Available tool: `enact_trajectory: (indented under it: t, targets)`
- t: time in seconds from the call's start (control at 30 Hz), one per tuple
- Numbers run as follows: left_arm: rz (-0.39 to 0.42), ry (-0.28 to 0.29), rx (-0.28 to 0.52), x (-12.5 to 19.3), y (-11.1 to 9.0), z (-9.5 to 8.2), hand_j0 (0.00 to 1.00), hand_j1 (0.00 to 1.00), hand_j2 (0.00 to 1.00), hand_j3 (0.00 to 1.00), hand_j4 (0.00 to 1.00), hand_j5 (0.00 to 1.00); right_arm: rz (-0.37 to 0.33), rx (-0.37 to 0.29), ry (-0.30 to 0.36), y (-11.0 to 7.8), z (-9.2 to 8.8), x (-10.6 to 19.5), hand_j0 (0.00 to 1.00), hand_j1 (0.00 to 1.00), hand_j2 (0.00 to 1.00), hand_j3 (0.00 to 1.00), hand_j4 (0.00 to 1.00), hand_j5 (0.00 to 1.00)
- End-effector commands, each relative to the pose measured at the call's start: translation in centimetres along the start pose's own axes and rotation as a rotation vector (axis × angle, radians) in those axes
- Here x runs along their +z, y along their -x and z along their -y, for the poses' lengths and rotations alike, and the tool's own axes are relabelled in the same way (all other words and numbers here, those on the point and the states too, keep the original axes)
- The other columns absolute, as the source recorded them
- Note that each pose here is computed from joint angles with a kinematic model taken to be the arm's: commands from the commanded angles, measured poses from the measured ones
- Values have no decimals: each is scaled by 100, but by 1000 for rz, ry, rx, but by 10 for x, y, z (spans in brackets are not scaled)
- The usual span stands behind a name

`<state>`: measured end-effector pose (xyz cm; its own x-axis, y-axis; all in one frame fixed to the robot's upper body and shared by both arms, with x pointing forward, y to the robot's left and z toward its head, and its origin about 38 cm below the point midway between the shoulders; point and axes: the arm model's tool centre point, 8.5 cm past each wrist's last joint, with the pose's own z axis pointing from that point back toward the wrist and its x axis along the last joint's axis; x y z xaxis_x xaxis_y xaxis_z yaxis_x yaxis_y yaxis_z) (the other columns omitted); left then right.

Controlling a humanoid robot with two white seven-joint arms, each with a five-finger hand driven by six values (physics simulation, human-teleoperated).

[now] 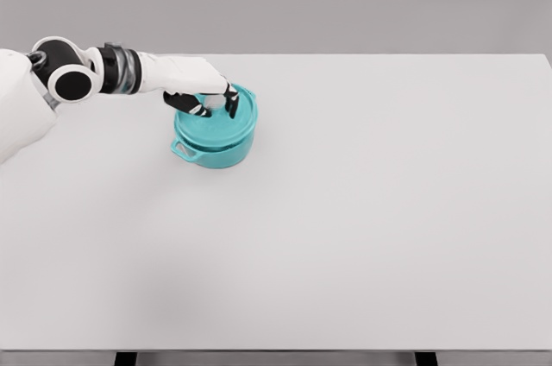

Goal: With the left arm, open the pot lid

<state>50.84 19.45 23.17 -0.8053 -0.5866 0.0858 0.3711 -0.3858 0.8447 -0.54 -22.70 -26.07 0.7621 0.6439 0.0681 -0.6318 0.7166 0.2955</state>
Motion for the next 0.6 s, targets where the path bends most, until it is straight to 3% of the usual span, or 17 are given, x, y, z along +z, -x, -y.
enact_trajectory:
  t: [0.0, 0.13, 0.33, 0.43, 0.5, 0.57]
  targets:
    - [-6, -1, 2, 4, 3, 0, 39, 39, 39, 39, 39, 39, 0, 0, 0, 0, 0, 0, 100, 100, 100, 100, 100, 100]
    - [-82, -6, -16, 41, 26, -7, 38, 38, 38, 38, 38, 38, 0, 0, 0, 0, 0, 0, 100, 100, 100, 100, 100, 100]
    - [-289, 92, -39, 124, 76, 30, 39, 39, 39, 39, 39, 39, 0, 0, 0, 0, 0, 0, 100, 100, 100, 100, 100, 100]
    - [-314, 128, -38, 131, 81, 44, 43, 43, 43, 43, 43, 43, 0, 0, 0, 0, 0, 0, 100, 100, 100, 100, 100, 100]
    - [-308, 136, -33, 128, 80, 50, 54, 54, 54, 54, 54, 54, 0, 0, 0, 0, 0, 0, 100, 100, 100, 100, 100, 100]
    - [-298, 136, -33, 124, 78, 50, 81, 81, 81, 81, 81, 81, 0, 0, 0, 0, 0, 0, 100, 100, 100, 100, 100, 100]
